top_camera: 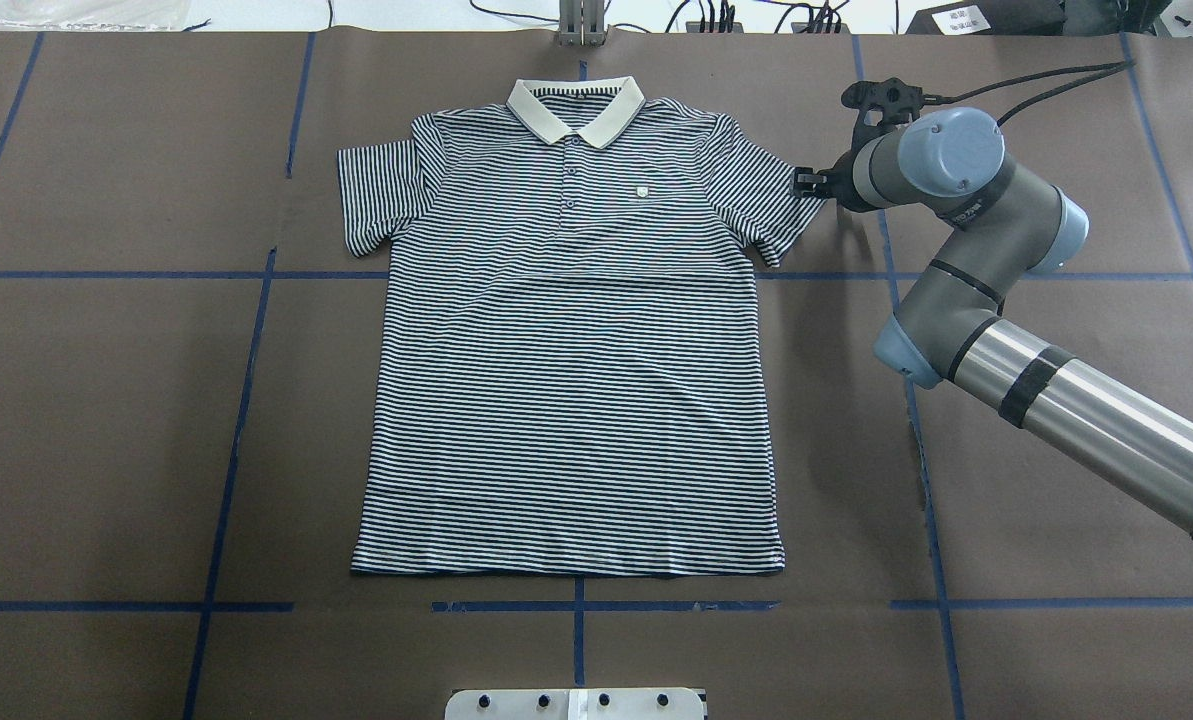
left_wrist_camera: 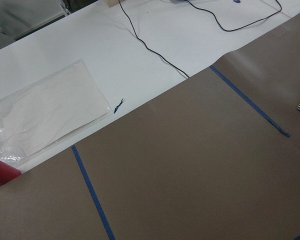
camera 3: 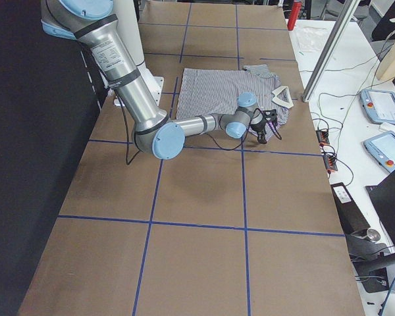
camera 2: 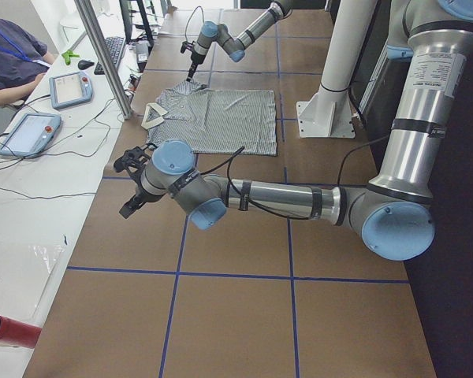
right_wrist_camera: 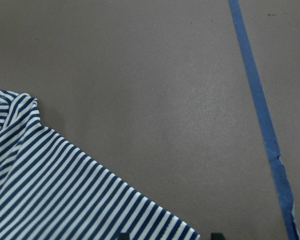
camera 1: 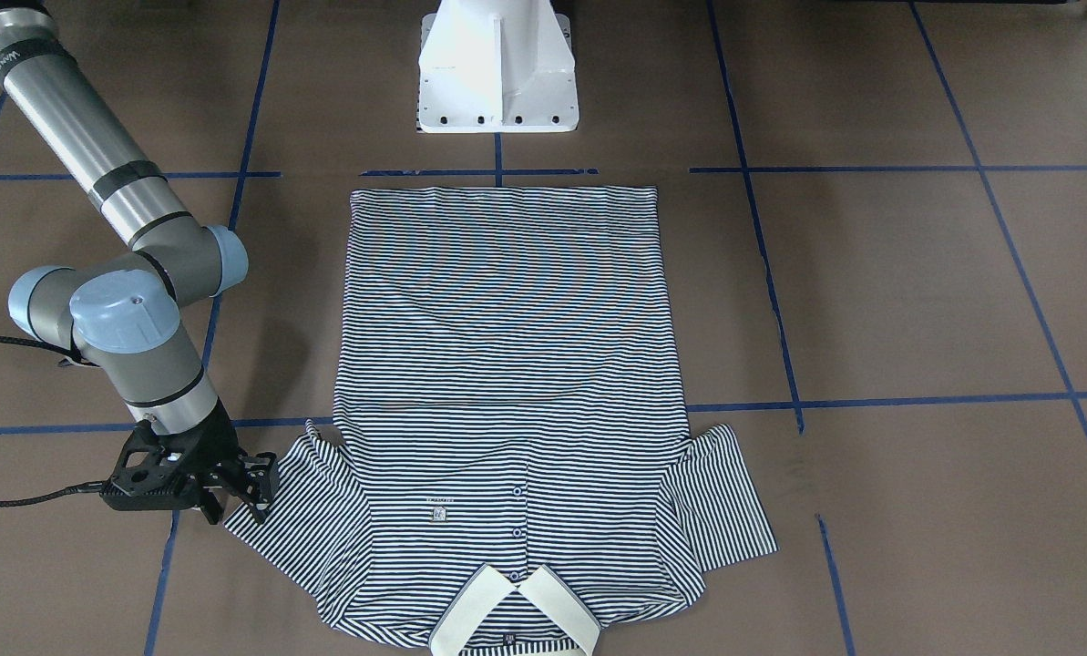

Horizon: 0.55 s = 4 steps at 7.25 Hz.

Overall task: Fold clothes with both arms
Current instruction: 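Move the right gripper to the sleeve nearest it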

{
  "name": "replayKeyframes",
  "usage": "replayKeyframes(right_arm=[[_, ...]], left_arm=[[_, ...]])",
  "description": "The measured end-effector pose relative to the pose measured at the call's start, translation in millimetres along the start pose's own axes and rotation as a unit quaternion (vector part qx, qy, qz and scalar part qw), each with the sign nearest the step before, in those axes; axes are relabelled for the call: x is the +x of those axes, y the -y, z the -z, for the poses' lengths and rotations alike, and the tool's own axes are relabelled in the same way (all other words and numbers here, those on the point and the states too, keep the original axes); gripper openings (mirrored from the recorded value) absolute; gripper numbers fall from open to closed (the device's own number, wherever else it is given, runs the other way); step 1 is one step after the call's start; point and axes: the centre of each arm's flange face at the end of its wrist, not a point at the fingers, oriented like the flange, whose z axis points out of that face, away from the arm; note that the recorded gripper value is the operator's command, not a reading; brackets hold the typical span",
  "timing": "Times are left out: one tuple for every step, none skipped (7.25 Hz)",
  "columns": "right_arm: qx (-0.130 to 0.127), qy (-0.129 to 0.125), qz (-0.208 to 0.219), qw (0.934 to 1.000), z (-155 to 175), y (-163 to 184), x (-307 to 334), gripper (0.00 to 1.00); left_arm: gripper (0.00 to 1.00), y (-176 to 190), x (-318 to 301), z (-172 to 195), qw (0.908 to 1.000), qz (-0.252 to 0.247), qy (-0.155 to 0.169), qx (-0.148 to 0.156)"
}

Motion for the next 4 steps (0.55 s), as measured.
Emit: replayKeyframes(right_arm=[[0.0,0.0,-0.001,1.0,0.2,0.0,0.4,0.0],[0.0,0.002,-0.001,1.0,1.5,0.1,-2.1,0.0],[0.003,0.006,-0.001,1.0,5.2,3.3,-7.1,0.0],[0.005,0.008,-0.003,1.0,10.3,9.4,-17.8,0.0]], left_arm=[[1.0,-0.9,-0.3,-0.2,1.0,0.0,0.0,-0.001],[1.0,-1.9,-0.5,-0.3,1.0,0.001,0.0,-0.001],[1.0,-2.8,-0.7,-0.4,1.0,0.001,0.001,-0.001],[1.0,-3.5,-0.7,-0.4,1.0,0.001,0.0,-0.002]])
